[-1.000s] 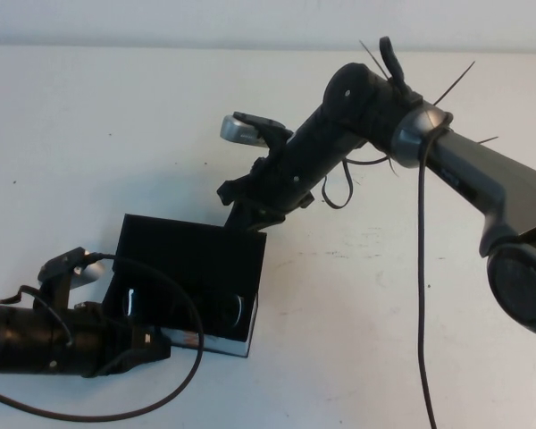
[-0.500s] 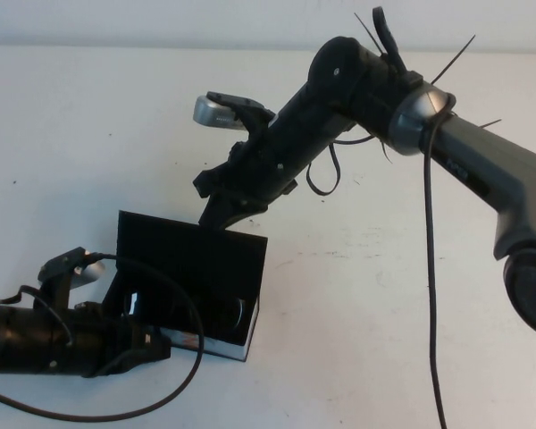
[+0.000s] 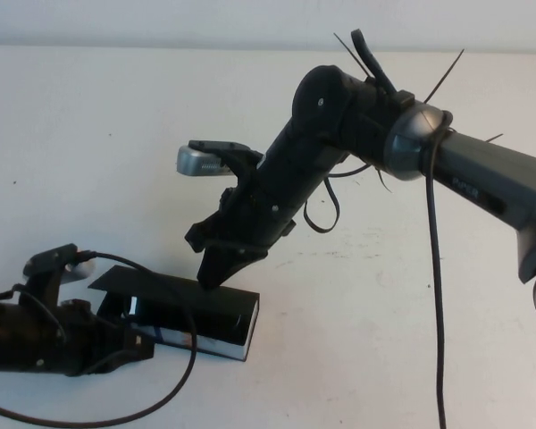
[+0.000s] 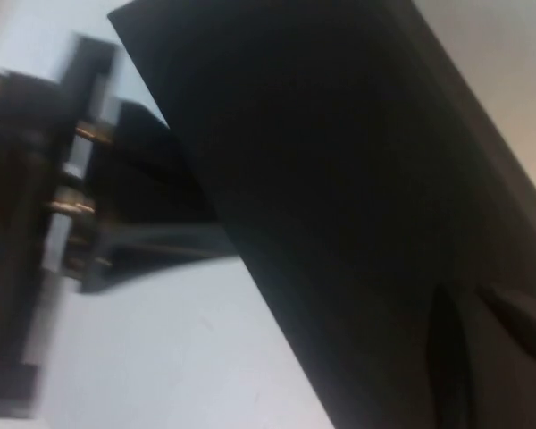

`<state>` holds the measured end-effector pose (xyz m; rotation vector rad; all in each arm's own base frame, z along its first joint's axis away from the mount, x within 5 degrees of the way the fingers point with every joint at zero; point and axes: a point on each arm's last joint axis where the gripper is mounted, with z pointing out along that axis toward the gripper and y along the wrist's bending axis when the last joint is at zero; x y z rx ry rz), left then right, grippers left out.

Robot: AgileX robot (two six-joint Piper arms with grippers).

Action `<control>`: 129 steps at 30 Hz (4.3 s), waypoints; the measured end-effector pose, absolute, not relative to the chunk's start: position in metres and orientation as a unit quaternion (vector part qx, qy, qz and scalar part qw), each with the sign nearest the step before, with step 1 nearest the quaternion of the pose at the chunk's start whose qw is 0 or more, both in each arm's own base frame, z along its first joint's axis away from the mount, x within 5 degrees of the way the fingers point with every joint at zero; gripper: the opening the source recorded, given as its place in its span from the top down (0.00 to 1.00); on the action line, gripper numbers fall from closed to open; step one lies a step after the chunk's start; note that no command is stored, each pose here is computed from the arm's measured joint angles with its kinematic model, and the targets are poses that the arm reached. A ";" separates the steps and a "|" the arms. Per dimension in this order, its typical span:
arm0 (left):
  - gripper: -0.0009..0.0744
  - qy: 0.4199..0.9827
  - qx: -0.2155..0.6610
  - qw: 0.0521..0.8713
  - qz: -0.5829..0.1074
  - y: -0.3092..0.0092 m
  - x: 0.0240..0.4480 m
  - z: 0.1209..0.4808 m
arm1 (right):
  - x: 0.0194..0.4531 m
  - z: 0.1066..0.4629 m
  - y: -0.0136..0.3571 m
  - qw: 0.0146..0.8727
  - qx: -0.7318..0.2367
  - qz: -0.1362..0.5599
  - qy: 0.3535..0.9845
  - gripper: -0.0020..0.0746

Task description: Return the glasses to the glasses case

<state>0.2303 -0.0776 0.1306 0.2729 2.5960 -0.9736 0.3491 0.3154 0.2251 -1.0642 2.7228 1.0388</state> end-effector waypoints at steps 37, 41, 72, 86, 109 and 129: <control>0.99 0.664 0.088 0.739 -0.066 -0.018 0.062 0.307 | 0.245 0.352 0.239 0.166 -0.353 0.243 0.888 0.99; 0.99 0.677 0.090 0.728 -0.067 -0.018 0.061 0.284 | 0.206 0.364 0.205 0.213 -0.323 0.256 0.886 0.99; 0.99 0.742 -0.006 0.668 -0.051 -0.005 0.070 0.194 | 0.078 0.273 0.088 0.382 -0.237 0.298 0.842 0.99; 0.99 0.743 -0.005 0.667 -0.053 -0.005 0.070 0.194 | 0.096 0.267 0.039 0.578 -0.101 0.157 0.795 0.99; 0.99 0.743 -0.005 0.667 -0.053 -0.005 0.070 0.194 | 0.053 0.173 0.008 0.598 0.028 0.073 0.798 0.99; 0.99 0.743 -0.004 0.667 -0.053 -0.005 0.070 0.194 | 0.053 0.173 0.008 0.596 0.029 0.075 0.799 0.99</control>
